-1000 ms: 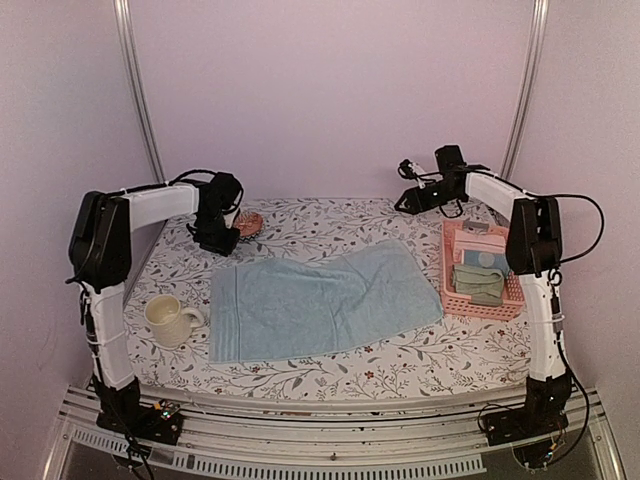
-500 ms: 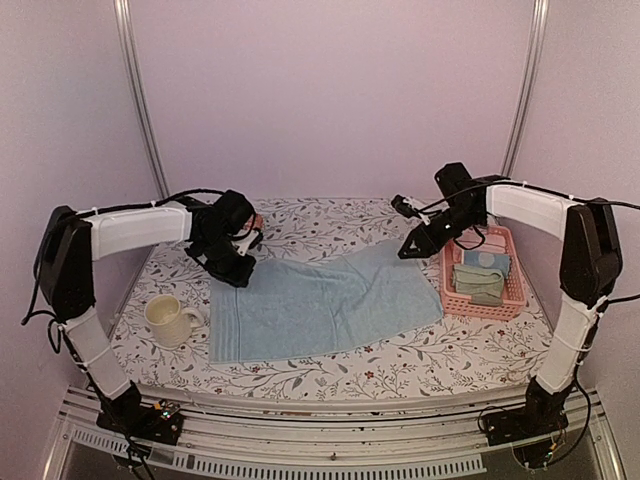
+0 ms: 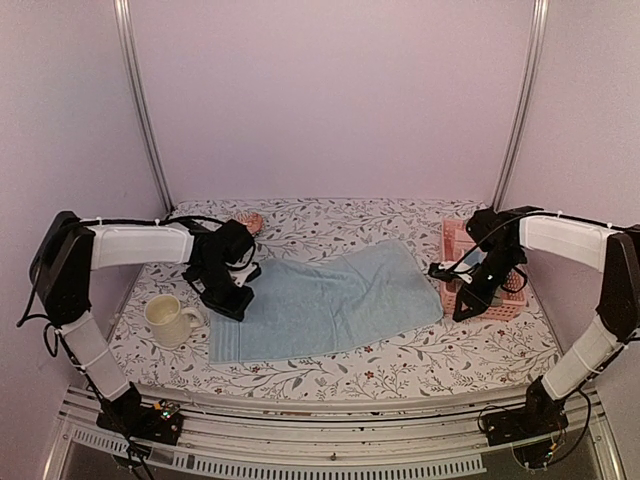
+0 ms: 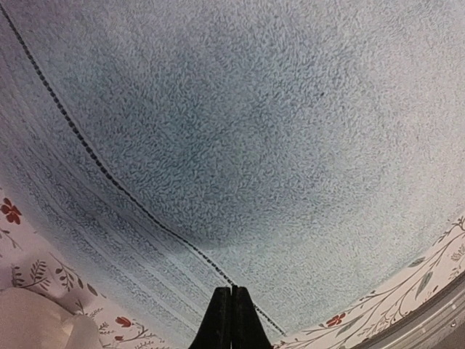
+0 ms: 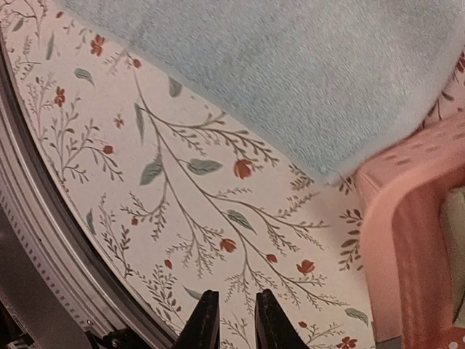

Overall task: Roll the towels
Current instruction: Move the bin to the corner of the board.

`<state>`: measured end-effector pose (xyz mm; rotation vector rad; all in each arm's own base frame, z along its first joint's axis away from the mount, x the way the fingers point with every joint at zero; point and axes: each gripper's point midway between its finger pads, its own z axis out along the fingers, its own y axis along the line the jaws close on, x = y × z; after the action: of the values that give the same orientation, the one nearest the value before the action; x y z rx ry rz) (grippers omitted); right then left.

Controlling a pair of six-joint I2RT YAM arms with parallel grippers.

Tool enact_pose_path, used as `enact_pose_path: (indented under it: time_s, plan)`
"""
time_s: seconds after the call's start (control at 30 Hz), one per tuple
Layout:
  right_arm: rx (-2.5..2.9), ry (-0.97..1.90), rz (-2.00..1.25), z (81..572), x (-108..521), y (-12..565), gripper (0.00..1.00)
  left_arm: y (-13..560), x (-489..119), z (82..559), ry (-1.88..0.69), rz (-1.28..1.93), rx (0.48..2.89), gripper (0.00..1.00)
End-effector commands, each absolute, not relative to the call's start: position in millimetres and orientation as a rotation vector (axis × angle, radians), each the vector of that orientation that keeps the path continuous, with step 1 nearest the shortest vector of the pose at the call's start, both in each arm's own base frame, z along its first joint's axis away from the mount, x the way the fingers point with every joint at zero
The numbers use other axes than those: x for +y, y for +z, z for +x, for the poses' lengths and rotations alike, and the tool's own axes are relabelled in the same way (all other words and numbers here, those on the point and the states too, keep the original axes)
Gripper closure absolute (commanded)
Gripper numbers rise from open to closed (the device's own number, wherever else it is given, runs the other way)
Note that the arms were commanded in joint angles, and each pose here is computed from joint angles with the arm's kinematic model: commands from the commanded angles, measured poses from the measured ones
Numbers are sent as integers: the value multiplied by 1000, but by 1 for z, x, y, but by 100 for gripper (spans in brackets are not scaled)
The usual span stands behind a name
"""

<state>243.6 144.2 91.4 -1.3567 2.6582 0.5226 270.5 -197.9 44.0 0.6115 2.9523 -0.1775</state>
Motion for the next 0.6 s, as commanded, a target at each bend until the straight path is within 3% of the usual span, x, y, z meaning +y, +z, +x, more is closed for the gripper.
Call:
enact_pose_path:
  time_s: [0.0,0.37,0.57]
  plan:
    - [2754,136,-1273,279,82,73,80,37,-193,264,-143,607,2974,100]
    - [2709,-320,-876,420,-8,67,78,31,-190,257,-142,589,2999,100]
    - [2612,76,-989,407,62,87,75,28,-191,249,-168,552,3020,100]
